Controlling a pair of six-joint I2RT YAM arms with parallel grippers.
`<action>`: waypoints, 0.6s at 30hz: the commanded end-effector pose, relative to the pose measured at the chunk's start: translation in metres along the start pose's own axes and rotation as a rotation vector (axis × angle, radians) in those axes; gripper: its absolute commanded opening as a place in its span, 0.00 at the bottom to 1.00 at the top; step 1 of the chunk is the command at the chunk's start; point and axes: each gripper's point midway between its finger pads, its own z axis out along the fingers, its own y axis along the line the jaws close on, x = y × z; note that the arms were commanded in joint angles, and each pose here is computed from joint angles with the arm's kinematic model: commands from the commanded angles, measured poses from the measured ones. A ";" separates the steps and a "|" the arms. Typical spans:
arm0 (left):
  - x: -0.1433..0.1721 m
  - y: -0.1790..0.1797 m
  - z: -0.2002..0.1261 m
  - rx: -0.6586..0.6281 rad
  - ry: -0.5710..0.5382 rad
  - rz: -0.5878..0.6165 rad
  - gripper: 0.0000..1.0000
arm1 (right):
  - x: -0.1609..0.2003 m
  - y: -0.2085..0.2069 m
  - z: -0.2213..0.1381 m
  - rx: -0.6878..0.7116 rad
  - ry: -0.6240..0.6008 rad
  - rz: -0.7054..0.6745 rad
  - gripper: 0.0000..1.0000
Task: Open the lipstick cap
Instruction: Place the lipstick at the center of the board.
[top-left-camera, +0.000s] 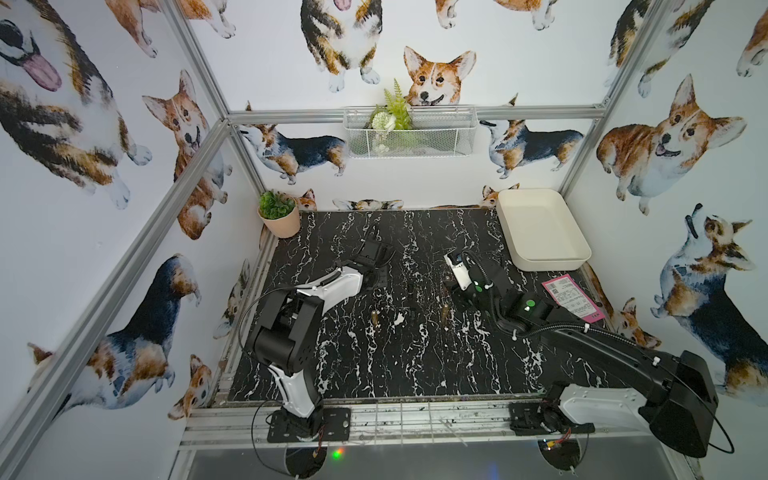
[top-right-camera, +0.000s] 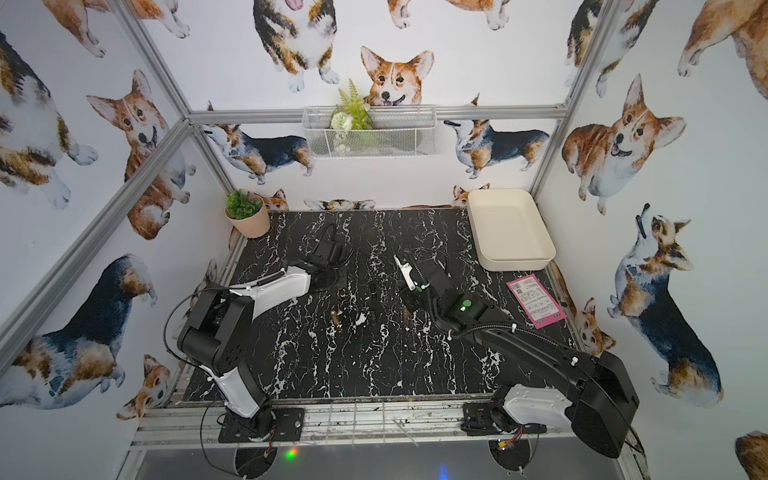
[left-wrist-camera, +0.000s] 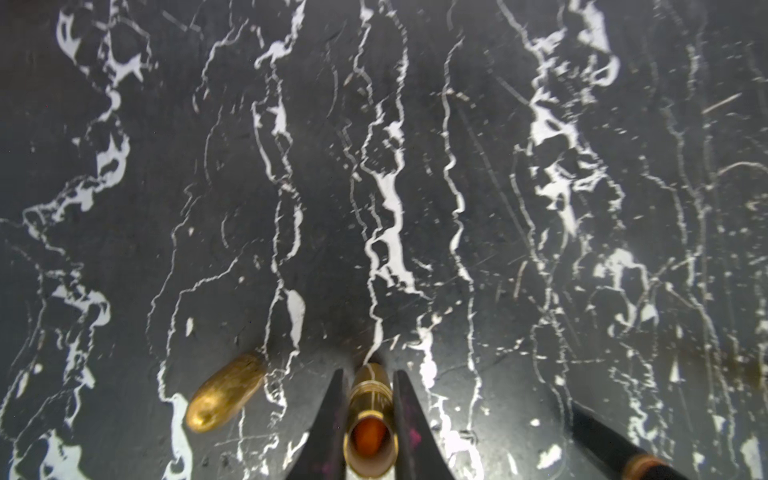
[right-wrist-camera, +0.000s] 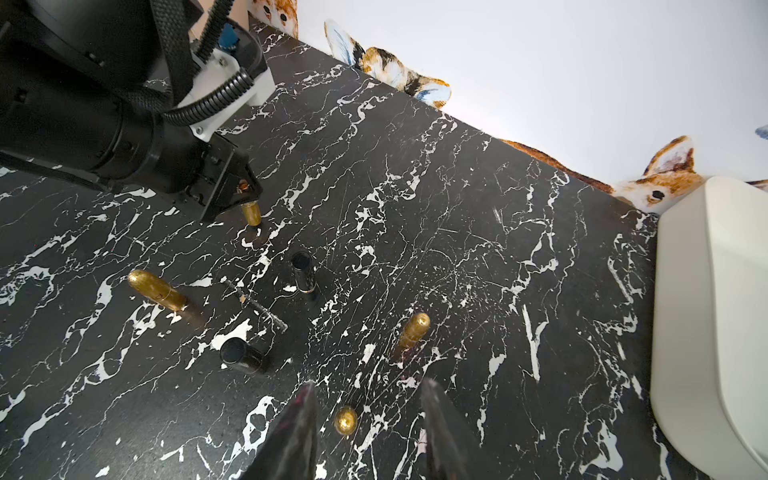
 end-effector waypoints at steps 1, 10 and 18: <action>-0.017 -0.003 0.003 -0.008 -0.064 0.010 0.12 | -0.008 -0.001 -0.001 0.007 -0.025 0.002 0.44; -0.009 -0.004 0.007 -0.027 -0.047 0.022 0.17 | -0.005 -0.001 0.001 0.007 -0.018 0.000 0.44; -0.001 -0.003 0.010 -0.031 -0.030 0.019 0.19 | -0.004 0.000 0.002 0.007 -0.017 0.001 0.44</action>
